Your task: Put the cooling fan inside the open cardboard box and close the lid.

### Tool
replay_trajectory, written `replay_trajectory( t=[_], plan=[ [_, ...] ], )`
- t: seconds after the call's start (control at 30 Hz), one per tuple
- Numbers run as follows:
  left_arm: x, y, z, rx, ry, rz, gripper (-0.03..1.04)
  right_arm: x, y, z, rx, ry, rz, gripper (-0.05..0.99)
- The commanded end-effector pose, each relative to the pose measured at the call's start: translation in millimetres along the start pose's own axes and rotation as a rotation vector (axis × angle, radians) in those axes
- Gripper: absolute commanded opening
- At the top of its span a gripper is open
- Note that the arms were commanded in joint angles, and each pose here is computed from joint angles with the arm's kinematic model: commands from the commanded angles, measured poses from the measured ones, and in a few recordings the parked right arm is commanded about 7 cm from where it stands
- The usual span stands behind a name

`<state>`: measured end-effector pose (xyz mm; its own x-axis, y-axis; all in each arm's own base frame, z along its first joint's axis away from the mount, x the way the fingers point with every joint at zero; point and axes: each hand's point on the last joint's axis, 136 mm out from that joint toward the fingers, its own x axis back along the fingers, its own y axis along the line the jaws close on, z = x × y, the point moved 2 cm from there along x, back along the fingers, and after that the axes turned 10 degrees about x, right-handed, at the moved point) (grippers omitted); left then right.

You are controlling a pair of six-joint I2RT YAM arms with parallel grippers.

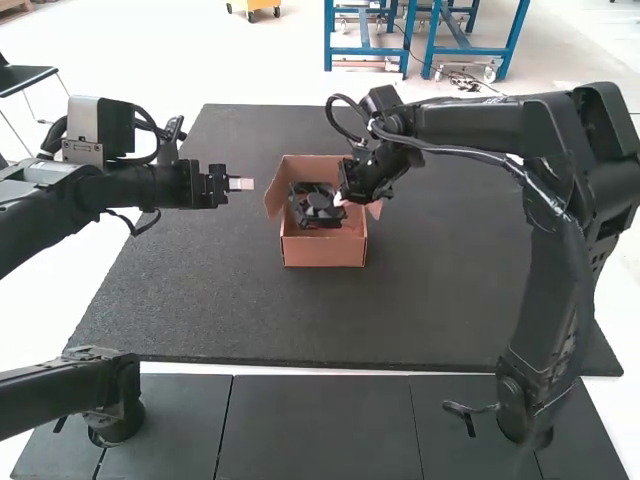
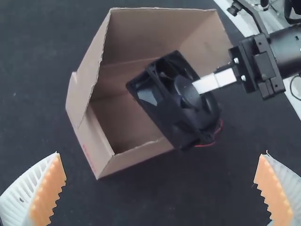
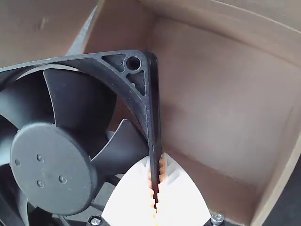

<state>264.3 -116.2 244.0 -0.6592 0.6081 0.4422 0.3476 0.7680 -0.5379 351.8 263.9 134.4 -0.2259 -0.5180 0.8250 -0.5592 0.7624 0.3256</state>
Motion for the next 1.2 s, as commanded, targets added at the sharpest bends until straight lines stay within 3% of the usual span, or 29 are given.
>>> replay_trajectory(
  t=[0.0, 0.77, 0.83, 0.93, 1.07, 1.17],
  plan=[
    [12.9, -15.0, -15.3, -0.028, -0.055, 0.033, 0.95, 6.3, 3.0, -19.8, 0.036, -0.051, 0.004, -0.03],
    [18.2, -19.1, -19.1, -0.017, -0.074, 0.039, 0.95, -17.2, -21.9, -30.9, 0.053, -0.074, 0.115, -0.01],
    [18.7, -20.0, -19.1, -0.017, -0.076, 0.041, 0.95, -17.0, -22.6, -32.1, 0.056, -0.079, 0.128, 0.17],
    [19.4, -20.3, -18.8, -0.017, -0.076, 0.041, 0.95, -17.3, -21.9, -31.7, 0.057, -0.077, 0.128, 0.20],
    [20.6, -20.7, -19.4, -0.017, -0.080, 0.042, 0.95, -16.7, -24.4, -31.2, 0.058, -0.073, 0.145, 0.40],
    [20.6, -20.7, -19.4, -0.017, -0.080, 0.042, 0.95, -16.4, -25.2, -29.8, 0.058, -0.066, 0.150, 0.45]
  ],
)
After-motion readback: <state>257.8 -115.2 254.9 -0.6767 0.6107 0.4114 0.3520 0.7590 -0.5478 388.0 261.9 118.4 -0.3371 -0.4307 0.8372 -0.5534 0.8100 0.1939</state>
